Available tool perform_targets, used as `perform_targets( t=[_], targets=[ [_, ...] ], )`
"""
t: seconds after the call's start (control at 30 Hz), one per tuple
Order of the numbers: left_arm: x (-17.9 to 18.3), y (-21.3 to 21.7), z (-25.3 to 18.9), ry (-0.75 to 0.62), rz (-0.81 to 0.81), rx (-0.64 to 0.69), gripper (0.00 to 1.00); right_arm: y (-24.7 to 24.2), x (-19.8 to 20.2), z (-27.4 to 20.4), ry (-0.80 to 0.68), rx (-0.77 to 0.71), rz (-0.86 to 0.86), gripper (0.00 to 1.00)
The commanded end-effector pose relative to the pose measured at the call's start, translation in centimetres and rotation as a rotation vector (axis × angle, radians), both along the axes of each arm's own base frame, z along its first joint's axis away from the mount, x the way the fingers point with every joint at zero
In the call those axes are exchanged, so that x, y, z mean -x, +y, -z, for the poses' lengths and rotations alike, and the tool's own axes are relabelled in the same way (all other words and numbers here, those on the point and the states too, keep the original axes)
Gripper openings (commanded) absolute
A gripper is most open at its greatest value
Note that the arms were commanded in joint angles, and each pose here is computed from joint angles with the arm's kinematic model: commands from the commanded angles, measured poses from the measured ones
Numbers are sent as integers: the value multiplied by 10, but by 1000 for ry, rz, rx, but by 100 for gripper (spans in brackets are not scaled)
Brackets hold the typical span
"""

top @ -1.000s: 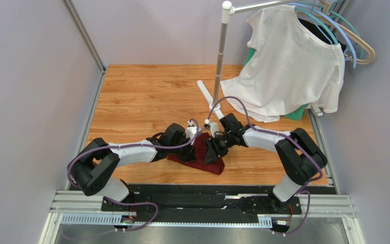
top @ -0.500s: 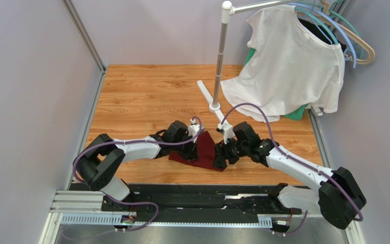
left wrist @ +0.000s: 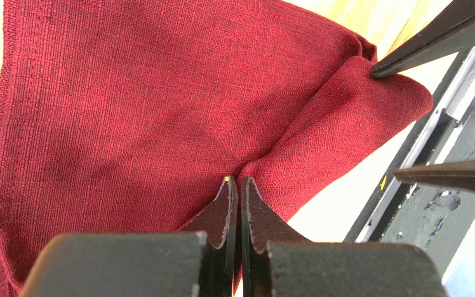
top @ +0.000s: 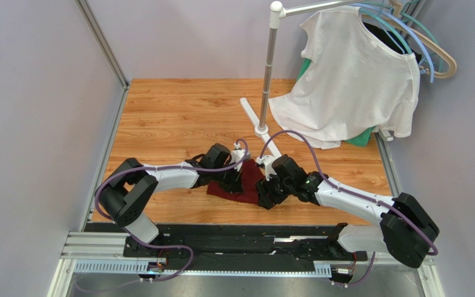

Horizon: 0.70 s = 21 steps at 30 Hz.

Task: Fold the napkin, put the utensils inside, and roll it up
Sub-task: Roll the napkin at the center of the board.

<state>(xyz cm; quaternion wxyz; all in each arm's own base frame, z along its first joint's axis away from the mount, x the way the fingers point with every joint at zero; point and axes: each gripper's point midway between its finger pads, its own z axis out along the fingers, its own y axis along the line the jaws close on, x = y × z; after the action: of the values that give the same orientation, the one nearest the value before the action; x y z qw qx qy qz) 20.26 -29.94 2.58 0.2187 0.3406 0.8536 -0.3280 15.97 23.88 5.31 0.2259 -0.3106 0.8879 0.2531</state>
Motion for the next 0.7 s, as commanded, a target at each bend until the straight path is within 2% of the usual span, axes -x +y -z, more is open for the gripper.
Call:
perform_targets(
  t=[0.0, 0.1, 0.17, 0.33, 0.57, 0.67],
  targets=[
    [13, 25, 33, 68, 9, -129, 0, 7, -16, -5, -44, -7, 48, 59],
    [12, 24, 34, 83, 9, -122, 0, 7, -14, 1, -11, 10, 54, 48],
    [11, 25, 35, 88, 6, -120, 0, 8, -14, 2, 4, 13, 56, 36],
    [9, 26, 35, 104, 1, -117, 0, 1, -9, 9, 66, 94, 65, 19],
    [9, 26, 43, 153, -3, -125, 0, -6, -6, 27, 159, 156, 92, 15],
    [11, 26, 45, 167, 5, -129, 0, -2, -6, 29, 169, 141, 110, 23]
  ],
)
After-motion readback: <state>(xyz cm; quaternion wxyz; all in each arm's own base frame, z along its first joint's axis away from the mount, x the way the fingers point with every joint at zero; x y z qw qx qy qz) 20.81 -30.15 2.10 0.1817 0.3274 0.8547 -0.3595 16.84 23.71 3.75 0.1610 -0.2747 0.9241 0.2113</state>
